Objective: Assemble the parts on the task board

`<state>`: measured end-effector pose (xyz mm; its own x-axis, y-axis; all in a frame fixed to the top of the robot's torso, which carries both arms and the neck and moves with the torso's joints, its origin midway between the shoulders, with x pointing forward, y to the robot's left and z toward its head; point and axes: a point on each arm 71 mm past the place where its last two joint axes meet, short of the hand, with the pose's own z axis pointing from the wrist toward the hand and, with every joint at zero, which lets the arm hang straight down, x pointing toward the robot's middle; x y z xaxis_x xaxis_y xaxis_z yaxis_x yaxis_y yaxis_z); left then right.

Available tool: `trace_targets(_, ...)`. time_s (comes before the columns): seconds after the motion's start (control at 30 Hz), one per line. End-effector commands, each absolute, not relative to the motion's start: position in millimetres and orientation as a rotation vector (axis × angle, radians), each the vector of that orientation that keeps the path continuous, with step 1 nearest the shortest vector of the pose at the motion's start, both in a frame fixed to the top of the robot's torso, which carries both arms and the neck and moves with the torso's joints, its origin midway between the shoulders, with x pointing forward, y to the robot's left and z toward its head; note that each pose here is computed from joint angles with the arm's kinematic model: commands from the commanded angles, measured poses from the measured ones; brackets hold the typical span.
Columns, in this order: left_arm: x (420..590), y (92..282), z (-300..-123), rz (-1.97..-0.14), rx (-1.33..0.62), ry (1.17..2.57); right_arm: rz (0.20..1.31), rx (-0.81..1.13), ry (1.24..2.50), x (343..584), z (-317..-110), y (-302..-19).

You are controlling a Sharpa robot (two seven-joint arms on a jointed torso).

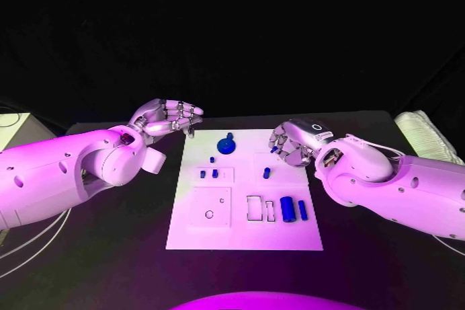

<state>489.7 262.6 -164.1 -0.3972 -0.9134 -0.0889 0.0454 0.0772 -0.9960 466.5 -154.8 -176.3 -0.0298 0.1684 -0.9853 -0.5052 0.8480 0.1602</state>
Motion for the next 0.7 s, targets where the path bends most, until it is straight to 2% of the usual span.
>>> trace_targets(0.03, 489.6, 259.4, -163.2, -1.469, -0.903, 1.52, 0.638, -0.275, 1.506, 454.8, -175.8, -139.1)
trace_targets(0.27, 489.5, 255.7, -163.3, -1.476, -0.901, 1.524, 0.72, -0.333, 1.508, 437.0, -183.5, -105.5)
trace_targets(0.53, 489.4, 248.5, -163.6, -1.49, -0.899, 1.534, 0.795, -0.389, 1.568, 419.2, -209.2, -67.7)
trace_targets(0.7, 489.1, 244.7, -163.7, -1.497, -0.897, 1.54, 0.822, -0.409, 1.6, 411.2, -220.8, -54.5)
